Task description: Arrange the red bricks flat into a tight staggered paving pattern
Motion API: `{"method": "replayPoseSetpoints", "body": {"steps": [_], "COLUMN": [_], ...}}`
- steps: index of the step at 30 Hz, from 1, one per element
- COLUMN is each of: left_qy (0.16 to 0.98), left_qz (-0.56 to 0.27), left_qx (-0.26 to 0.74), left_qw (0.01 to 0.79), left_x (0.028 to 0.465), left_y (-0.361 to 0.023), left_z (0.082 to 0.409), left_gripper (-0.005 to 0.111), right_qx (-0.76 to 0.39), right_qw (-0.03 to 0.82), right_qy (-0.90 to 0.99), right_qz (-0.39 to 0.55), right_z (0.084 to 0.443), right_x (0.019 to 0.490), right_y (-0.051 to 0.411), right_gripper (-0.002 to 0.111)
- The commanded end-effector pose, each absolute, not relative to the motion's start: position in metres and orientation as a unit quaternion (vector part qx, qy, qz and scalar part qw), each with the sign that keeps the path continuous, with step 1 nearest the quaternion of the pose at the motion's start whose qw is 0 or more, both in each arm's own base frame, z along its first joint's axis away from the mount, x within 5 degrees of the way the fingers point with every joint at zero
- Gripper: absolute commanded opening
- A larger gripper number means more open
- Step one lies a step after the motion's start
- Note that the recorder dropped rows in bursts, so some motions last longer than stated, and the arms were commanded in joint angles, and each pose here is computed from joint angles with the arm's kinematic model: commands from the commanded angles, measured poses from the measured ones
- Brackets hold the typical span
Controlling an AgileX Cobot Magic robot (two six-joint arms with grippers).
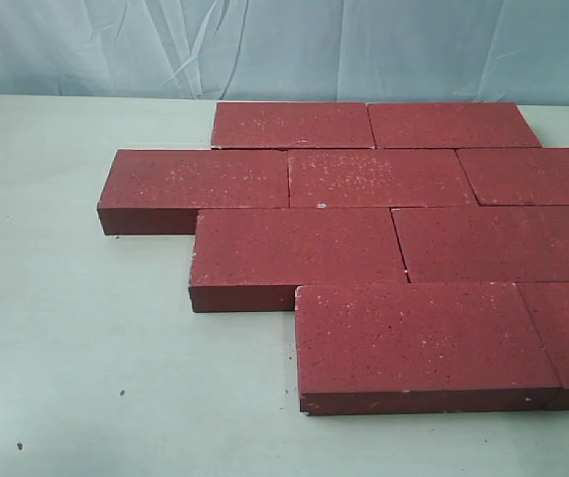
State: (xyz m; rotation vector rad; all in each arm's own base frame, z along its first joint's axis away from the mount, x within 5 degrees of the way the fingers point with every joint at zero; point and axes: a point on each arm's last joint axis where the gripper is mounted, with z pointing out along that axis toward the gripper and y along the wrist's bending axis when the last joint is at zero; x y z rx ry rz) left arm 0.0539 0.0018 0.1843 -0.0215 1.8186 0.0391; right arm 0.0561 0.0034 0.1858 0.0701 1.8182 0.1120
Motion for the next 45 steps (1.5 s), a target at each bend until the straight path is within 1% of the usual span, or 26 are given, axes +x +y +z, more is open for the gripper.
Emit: {"method": "replayPoseSetpoints", "body": {"steps": [1, 45], "left_qy": [0.783, 0.783], "left_qz": [0.017, 0.017], "left_qx": [-0.01, -0.01], "left_qw": [0.622, 0.622], "left_x": [0.0541, 0.0541], "left_y": [0.0019, 0.0019], "left_z": [0.1847, 0.1847], "left_gripper": [0.0, 0.0], "right_qx": [0.027, 0.022], "right_qw": [0.631, 0.626], "right_qy": [0.774, 0.779], "right_qz": [0.038, 0.031], "right_z": [0.1871, 0.1857], "right_x": [0.0546, 0.0543], "right_y": [0.0023, 0.0019], "right_gripper": [-0.001, -0.001]}}
